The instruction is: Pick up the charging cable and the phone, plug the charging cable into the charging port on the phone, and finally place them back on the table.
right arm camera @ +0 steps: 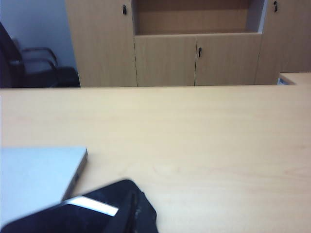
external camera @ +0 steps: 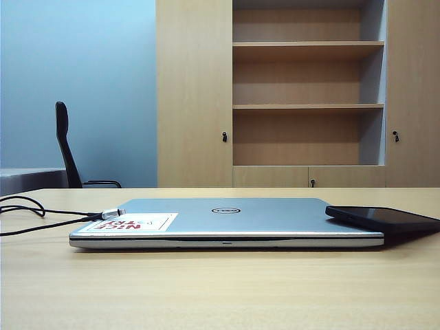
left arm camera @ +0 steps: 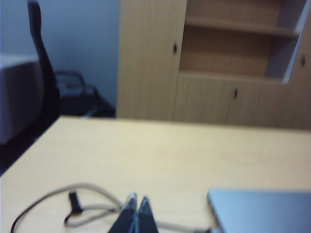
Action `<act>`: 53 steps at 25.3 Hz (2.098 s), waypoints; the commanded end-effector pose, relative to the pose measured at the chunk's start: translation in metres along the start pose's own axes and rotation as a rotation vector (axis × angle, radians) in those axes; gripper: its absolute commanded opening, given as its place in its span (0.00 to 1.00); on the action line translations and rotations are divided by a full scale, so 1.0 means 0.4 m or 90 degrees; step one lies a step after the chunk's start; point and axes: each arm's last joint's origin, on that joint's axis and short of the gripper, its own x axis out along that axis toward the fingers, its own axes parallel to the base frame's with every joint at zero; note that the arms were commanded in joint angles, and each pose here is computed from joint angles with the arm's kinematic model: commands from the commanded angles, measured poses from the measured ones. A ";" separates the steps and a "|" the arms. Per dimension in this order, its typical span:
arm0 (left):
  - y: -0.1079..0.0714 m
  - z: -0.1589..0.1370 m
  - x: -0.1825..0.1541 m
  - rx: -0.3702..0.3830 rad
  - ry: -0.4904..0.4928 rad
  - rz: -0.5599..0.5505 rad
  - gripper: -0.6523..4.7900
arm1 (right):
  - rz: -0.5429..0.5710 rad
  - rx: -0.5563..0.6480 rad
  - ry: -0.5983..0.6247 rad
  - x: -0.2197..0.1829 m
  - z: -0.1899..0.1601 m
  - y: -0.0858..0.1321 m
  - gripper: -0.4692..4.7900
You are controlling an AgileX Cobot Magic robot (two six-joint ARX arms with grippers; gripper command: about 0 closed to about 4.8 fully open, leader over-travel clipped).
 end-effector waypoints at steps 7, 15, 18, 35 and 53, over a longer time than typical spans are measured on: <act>-0.012 0.119 -0.004 -0.056 -0.081 -0.016 0.11 | -0.003 0.012 -0.087 -0.031 0.142 0.002 0.08; -0.020 0.233 0.035 -0.062 -0.079 -0.016 0.11 | -0.004 0.012 -0.094 -0.019 0.250 0.003 0.08; -0.022 0.268 0.059 -0.062 -0.071 -0.016 0.11 | -0.003 0.012 -0.088 -0.005 0.283 0.004 0.08; -0.172 0.338 0.246 -0.037 0.145 -0.224 0.11 | 0.036 0.012 -0.007 0.128 0.396 0.010 0.08; -0.238 0.253 0.302 0.022 0.264 -0.283 0.11 | 0.249 0.046 0.097 0.146 0.355 0.092 0.08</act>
